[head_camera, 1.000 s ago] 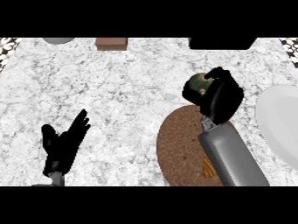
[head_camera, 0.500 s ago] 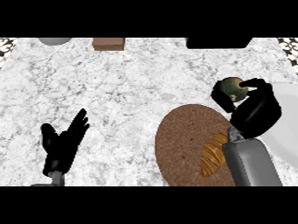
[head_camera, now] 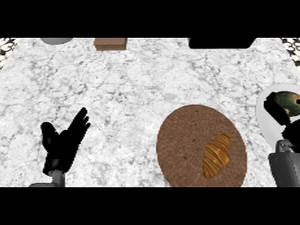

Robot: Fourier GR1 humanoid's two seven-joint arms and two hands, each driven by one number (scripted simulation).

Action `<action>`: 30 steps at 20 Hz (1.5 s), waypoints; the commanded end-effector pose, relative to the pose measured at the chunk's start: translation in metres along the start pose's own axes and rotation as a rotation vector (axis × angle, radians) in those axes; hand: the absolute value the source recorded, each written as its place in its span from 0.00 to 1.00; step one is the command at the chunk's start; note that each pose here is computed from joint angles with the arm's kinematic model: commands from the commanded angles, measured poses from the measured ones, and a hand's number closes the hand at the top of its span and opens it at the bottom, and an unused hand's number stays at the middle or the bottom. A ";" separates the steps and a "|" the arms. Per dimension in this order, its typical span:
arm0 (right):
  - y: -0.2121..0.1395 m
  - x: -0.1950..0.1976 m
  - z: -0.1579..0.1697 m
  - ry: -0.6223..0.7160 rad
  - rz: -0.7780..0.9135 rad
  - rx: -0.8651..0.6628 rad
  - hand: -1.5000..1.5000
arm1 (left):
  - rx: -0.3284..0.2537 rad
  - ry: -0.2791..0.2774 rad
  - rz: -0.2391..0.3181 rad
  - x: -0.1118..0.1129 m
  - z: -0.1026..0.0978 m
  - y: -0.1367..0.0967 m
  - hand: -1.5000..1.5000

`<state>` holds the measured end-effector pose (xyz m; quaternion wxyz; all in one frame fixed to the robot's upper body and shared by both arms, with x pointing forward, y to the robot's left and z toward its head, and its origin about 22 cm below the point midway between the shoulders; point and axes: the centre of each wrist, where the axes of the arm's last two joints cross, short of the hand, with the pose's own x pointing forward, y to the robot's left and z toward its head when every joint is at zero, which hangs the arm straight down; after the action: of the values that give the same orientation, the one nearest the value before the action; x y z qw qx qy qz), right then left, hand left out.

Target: Pick the squash from the placemat and place it in the plate

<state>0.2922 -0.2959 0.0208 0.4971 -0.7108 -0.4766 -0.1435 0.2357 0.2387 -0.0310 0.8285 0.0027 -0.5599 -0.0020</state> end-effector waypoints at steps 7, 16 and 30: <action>-0.001 -0.076 -0.083 0.072 -0.025 -0.100 1.00 | 0.007 -0.006 0.007 -0.012 0.002 0.011 0.50; 0.004 -0.120 -0.113 0.281 0.195 0.244 0.00 | -0.016 -0.011 -0.003 -0.007 -0.001 -0.003 0.50; 0.003 -0.134 -0.127 0.183 -0.341 0.084 0.00 | -0.006 0.001 -0.016 -0.003 0.000 0.006 0.50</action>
<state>0.2700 -0.4702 -0.0087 0.5811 -0.5947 -0.5123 -0.2150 0.2343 0.2417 -0.0317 0.8276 -0.0026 -0.5612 -0.0076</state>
